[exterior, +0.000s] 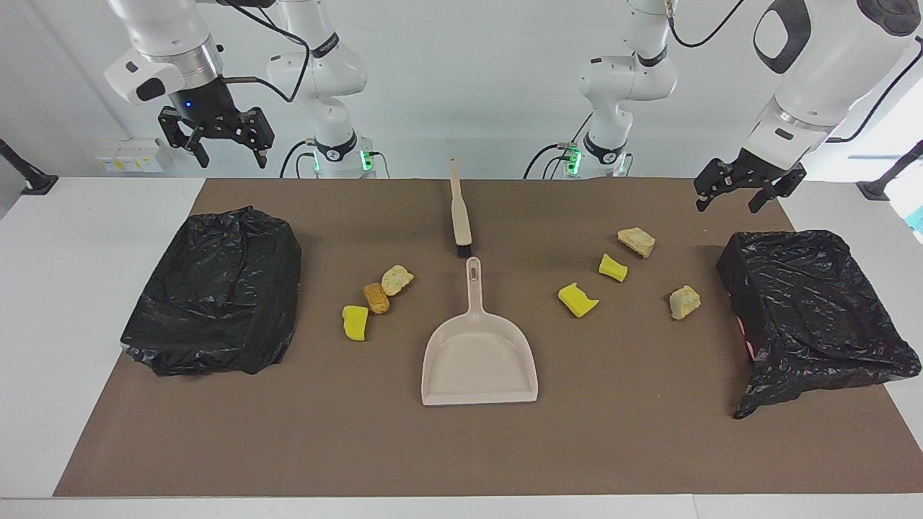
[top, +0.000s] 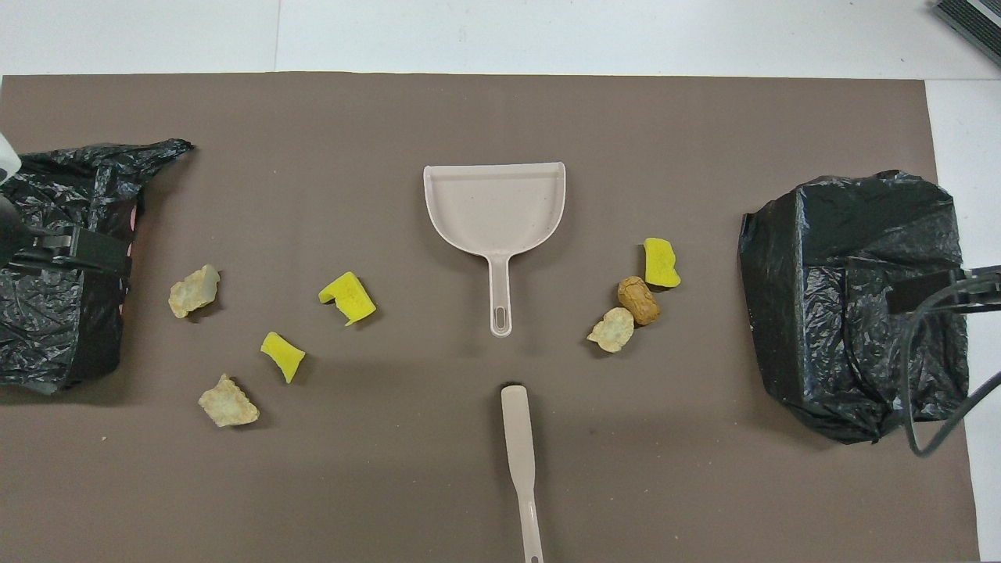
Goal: Sweep and dump trash in bin
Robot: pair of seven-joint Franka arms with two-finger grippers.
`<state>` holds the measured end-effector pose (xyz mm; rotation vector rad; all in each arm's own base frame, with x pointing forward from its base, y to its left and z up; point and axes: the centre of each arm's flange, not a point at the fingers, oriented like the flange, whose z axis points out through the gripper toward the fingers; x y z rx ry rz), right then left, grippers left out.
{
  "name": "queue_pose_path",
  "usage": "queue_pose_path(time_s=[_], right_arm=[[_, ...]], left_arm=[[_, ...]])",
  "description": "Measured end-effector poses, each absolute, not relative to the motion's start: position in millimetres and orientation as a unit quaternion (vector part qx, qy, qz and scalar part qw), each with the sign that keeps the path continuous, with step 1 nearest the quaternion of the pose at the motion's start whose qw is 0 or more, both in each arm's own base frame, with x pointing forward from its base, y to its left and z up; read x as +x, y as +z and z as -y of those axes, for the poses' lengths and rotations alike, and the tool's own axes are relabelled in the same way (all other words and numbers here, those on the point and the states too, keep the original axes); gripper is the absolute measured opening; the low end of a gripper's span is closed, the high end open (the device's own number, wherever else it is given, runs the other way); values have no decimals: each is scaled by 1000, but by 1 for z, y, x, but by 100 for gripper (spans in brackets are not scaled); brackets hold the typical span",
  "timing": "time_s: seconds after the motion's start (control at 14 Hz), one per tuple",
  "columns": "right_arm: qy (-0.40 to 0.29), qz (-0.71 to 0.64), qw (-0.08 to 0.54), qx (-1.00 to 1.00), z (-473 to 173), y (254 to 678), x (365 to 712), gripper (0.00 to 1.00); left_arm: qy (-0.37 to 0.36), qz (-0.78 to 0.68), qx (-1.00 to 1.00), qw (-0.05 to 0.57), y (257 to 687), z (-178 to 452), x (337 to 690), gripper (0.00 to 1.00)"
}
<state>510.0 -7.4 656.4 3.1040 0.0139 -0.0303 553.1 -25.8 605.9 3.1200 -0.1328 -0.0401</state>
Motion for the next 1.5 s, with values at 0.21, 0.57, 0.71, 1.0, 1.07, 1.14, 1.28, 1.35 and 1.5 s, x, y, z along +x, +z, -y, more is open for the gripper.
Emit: queue_pose_path(time_s=[0.21, 0.57, 0.71, 1.0, 1.07, 1.14, 1.28, 1.35, 1.5], right_arm=[[-10, -2, 18, 1000, 10, 658, 507, 100], [-10, -2, 18, 1000, 10, 658, 506, 100], [-14, -2, 18, 1000, 10, 657, 505, 100], [-25, 1, 18, 1000, 14, 656, 502, 100], [-25, 1, 18, 1000, 14, 656, 502, 100], [-25, 1, 18, 1000, 14, 656, 502, 100], [-25, 1, 18, 1000, 14, 656, 502, 100], [-26, 1, 17, 1000, 14, 656, 502, 100], [-36, 2, 17, 999, 14, 655, 498, 100]], left_arm=[[-14, 43, 999, 9, 605, 27, 553, 100], [-23, 59, 998, 9, 598, 49, 544, 100], [-31, 51, 998, 8, 591, 83, 535, 100], [-45, 54, 998, 2, 574, 178, 507, 100], [-49, 54, 997, 4, 571, 196, 499, 100], [-51, 52, 997, 6, 567, 214, 490, 100], [-48, 49, 998, 7, 557, 256, 468, 100], [-44, 48, 998, 7, 553, 276, 456, 100], [-46, 56, 997, 3, 543, 309, 429, 100]])
